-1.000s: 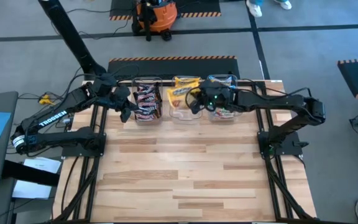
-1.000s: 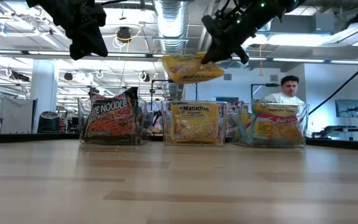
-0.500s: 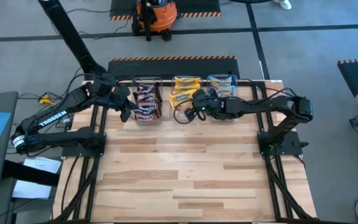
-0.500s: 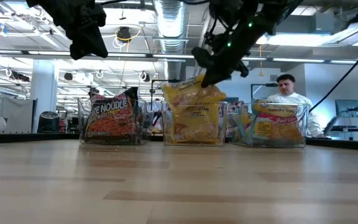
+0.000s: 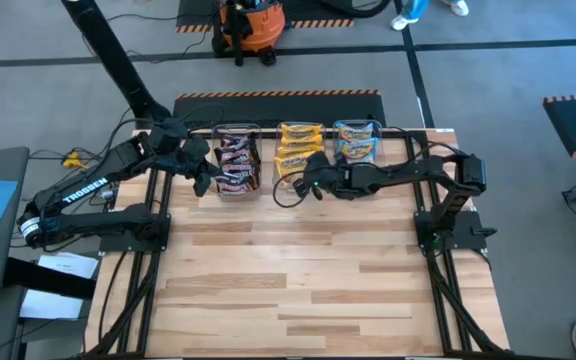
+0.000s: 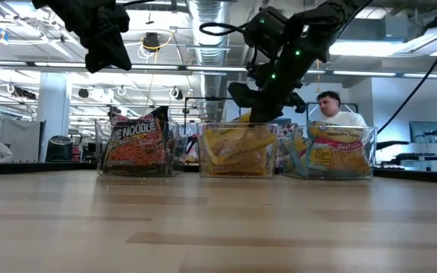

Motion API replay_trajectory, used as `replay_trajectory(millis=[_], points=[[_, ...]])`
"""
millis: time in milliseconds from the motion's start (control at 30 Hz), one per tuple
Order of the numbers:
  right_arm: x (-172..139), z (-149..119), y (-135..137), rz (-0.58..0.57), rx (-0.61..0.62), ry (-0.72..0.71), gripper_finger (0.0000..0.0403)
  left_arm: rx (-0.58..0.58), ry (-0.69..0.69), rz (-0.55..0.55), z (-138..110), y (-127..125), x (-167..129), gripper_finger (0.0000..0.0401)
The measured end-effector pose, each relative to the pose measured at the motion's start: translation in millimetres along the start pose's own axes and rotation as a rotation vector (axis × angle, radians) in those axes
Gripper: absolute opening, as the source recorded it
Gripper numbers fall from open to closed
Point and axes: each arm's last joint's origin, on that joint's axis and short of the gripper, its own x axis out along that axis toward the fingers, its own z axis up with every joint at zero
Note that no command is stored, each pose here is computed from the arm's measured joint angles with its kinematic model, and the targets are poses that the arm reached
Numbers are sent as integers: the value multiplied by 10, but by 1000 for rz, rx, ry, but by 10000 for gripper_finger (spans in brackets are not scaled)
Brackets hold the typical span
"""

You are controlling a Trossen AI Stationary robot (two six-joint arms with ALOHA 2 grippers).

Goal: Sort Maruchan noodles
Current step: Put the yellow noodle pack into the middle transparent bin

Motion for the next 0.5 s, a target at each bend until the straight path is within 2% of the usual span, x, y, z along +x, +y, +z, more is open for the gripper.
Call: replay_trajectory(millis=[200,367,500], points=[[28,19,-43,-13,14,4,23,0,0,0,0,0,0,11],[64,35,-81,26,25,38,48,-2,0,-1,0,0,0,11],[101,59,-135,8,72,39,54,-3,0,0,0,0,0,11]])
